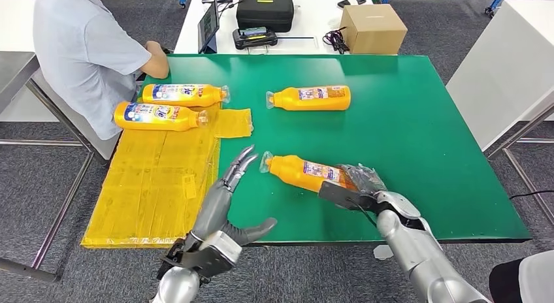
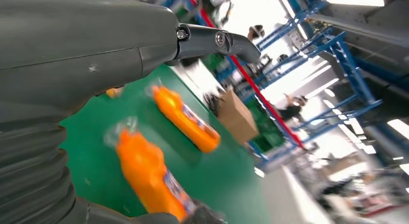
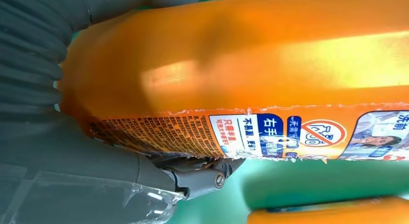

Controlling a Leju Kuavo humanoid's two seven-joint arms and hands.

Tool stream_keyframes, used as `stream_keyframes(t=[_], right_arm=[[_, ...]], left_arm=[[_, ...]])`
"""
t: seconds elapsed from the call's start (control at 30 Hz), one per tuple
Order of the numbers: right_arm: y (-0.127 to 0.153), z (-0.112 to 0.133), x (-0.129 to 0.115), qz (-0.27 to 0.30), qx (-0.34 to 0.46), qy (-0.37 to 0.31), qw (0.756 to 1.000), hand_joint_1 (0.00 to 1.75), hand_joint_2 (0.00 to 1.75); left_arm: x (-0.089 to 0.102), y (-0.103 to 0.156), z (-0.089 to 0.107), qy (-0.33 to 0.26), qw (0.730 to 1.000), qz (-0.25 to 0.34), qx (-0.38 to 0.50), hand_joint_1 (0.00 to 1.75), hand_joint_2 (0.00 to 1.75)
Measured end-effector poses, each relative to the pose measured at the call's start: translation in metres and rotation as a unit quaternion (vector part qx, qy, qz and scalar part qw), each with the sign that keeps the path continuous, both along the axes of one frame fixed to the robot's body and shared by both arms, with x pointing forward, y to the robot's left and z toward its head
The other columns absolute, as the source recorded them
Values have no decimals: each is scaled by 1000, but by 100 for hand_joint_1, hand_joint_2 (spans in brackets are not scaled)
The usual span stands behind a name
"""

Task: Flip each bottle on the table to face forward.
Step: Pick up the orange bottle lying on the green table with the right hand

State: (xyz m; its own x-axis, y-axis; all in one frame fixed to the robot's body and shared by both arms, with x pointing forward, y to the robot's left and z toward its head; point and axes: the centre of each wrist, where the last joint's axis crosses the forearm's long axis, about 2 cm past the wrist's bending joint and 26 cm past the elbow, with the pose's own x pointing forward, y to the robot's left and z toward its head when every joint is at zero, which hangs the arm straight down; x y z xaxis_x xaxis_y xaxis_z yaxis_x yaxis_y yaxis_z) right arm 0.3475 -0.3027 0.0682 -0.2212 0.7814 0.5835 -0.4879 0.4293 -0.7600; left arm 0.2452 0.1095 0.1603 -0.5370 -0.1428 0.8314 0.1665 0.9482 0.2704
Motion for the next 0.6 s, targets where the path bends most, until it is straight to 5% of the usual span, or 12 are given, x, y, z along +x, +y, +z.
stream_keyframes(t=[0.27,0.6], right_arm=[[6,-1,-13,-4,127,19,992,175,175],[28,12,-14,36,215,8,976,175,175]], left_arm=[[4,5,-27,162,964,20,-209,0,175],[6,7,-59,243,932,39,-265,0,175]])
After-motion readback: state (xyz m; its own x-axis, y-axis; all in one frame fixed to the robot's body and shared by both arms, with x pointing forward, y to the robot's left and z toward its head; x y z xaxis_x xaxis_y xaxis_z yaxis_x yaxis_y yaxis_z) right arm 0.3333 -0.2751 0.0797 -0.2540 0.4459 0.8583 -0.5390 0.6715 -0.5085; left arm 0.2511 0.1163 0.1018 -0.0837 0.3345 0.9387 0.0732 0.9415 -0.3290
